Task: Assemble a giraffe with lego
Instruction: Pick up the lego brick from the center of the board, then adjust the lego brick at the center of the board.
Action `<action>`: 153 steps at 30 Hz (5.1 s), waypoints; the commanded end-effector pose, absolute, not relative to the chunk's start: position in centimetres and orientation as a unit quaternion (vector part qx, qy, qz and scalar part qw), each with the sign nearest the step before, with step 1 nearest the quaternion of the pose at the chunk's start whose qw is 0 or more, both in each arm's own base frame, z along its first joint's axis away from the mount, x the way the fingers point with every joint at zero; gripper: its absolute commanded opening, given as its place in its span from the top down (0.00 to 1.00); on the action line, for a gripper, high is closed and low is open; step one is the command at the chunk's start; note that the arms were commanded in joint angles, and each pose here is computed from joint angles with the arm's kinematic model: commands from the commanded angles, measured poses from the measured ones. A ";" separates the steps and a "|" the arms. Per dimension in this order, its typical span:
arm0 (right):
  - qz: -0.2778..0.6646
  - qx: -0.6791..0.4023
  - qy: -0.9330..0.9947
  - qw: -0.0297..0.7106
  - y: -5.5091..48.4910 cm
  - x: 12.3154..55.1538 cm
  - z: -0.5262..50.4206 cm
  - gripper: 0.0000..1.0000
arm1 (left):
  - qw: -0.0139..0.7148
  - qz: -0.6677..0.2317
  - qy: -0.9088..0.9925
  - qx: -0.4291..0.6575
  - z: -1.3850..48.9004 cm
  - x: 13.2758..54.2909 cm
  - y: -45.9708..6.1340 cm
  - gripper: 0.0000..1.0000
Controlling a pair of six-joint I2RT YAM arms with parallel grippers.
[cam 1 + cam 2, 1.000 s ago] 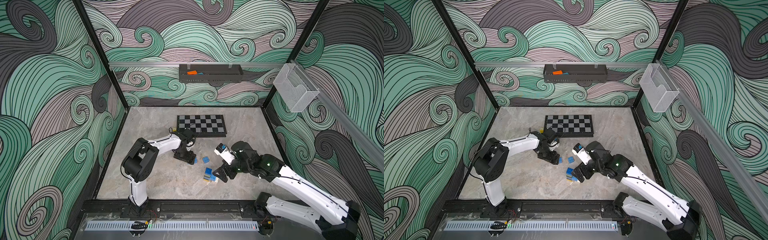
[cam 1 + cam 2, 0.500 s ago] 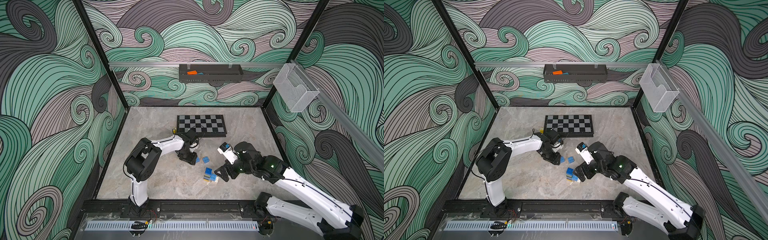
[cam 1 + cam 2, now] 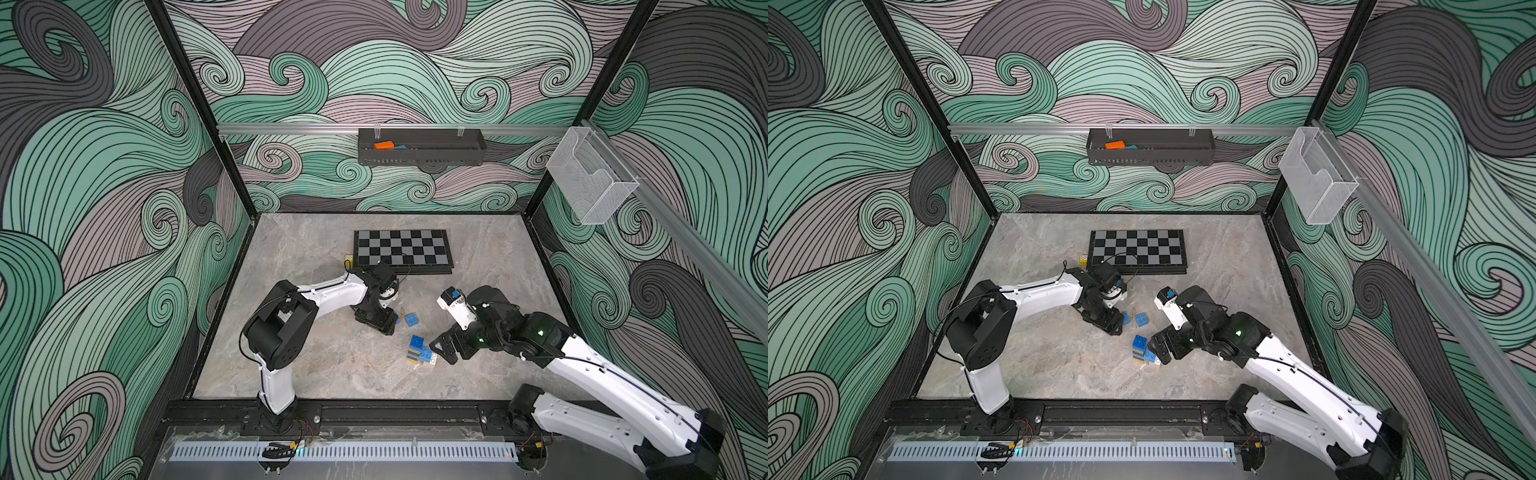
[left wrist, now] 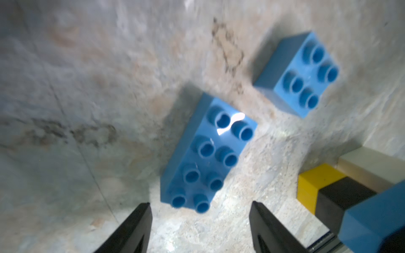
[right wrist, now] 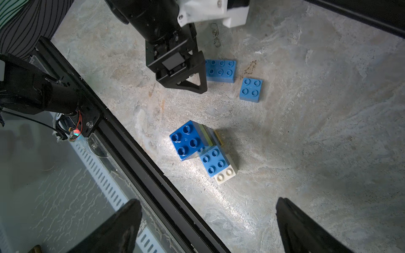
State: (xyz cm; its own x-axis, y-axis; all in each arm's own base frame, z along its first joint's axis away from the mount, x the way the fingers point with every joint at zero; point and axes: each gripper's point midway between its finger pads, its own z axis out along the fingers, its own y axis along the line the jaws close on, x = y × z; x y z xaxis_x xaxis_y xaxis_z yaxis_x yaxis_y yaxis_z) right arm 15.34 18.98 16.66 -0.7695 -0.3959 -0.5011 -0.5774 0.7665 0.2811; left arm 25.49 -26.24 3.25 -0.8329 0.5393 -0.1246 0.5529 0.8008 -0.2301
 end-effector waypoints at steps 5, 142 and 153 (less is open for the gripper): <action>0.214 -0.240 0.925 0.204 17.9 14.6 16.8 0.01 | 0.036 -0.104 0.941 0.319 2.7 27.4 -26.5 0.24; 0.061 -0.184 0.979 0.070 18.3 16.6 3.5 0.03 | 0.149 -0.249 0.768 0.571 20.7 15.8 -27.6 1.00; 0.057 -0.183 0.978 0.079 18.4 18.9 3.7 0.03 | 0.137 -0.245 0.767 0.577 20.2 15.6 -27.6 1.00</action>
